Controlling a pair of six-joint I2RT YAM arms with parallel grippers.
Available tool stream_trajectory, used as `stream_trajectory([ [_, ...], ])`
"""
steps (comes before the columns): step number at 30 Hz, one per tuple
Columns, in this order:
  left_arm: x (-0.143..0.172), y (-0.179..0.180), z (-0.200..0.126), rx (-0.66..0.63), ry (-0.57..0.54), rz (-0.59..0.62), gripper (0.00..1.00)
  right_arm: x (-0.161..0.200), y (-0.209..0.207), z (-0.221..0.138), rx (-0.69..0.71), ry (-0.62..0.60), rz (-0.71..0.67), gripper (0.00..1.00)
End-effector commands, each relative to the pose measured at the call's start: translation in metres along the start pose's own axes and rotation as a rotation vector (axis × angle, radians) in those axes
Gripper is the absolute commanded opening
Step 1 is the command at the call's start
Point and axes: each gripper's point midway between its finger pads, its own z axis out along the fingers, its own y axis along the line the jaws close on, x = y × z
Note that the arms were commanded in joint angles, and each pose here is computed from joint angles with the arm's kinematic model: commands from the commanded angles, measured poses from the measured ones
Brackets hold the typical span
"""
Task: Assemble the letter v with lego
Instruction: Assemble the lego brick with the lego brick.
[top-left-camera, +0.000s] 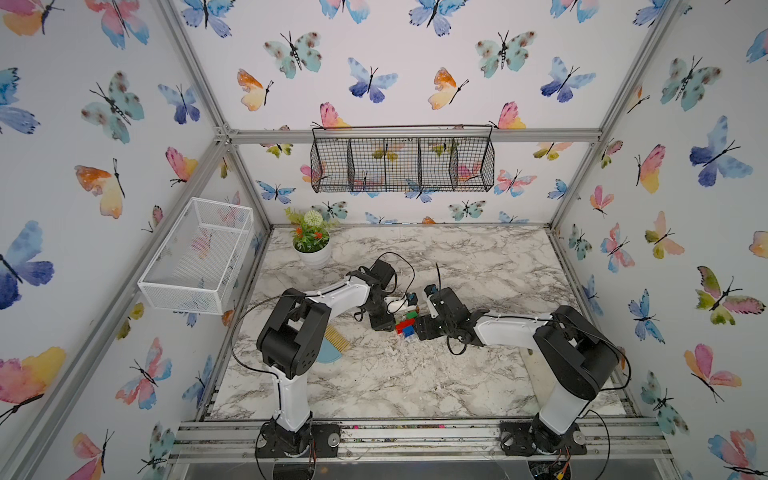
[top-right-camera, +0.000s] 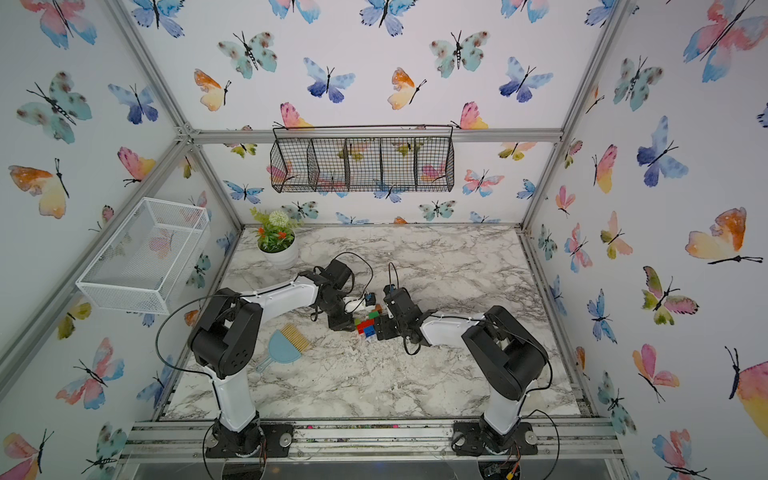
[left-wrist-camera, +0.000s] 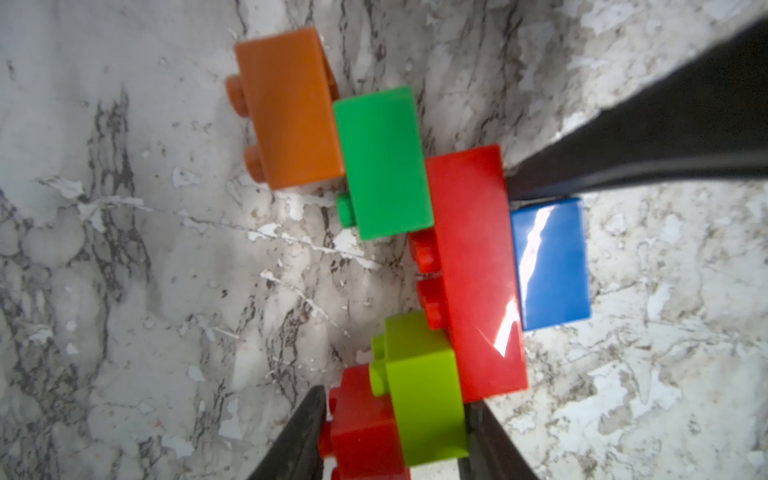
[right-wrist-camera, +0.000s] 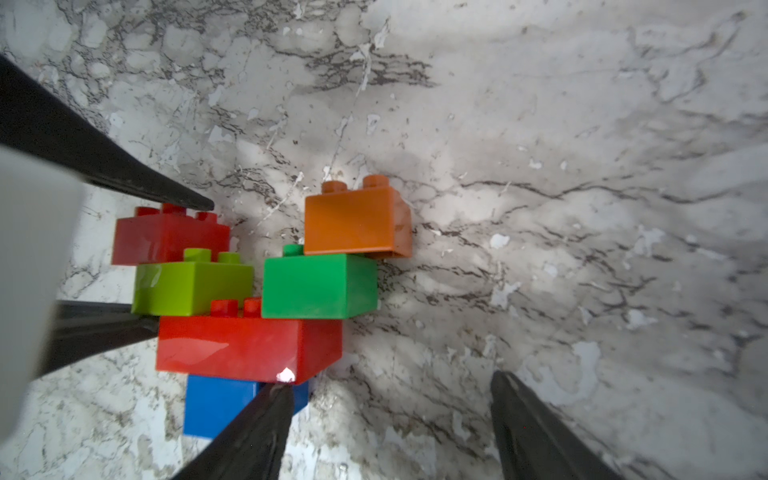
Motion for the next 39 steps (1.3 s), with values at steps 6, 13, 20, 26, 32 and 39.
stream_trajectory([
  [6, 0.0005, -0.0064, 0.0056, 0.043, 0.011, -0.003, 0.43, 0.0439, -0.0195, 0.008, 0.066, 0.127, 0.028, 0.8],
  [13, 0.0011, -0.0079, 0.0072, 0.048, 0.014, -0.002, 0.43, 0.0443, -0.0195, 0.0084, 0.064, 0.125, 0.031, 0.8],
  [20, 0.0021, -0.0084, 0.0079, 0.051, 0.017, -0.002, 0.43, 0.0456, -0.0206, 0.008, 0.069, 0.129, 0.033, 0.8],
  [26, 0.0017, -0.0086, 0.0084, 0.054, 0.016, 0.0, 0.41, 0.0446, -0.0208, 0.0064, 0.069, 0.122, 0.032, 0.8],
  [32, 0.0016, -0.0086, 0.0078, 0.055, 0.017, -0.002, 0.41, 0.0444, -0.0205, 0.0071, 0.068, 0.122, 0.03, 0.8],
  [39, -0.0014, -0.0041, 0.0066, 0.043, 0.017, -0.014, 0.62, 0.0437, -0.0212, 0.0057, 0.073, 0.122, 0.029, 0.8],
])
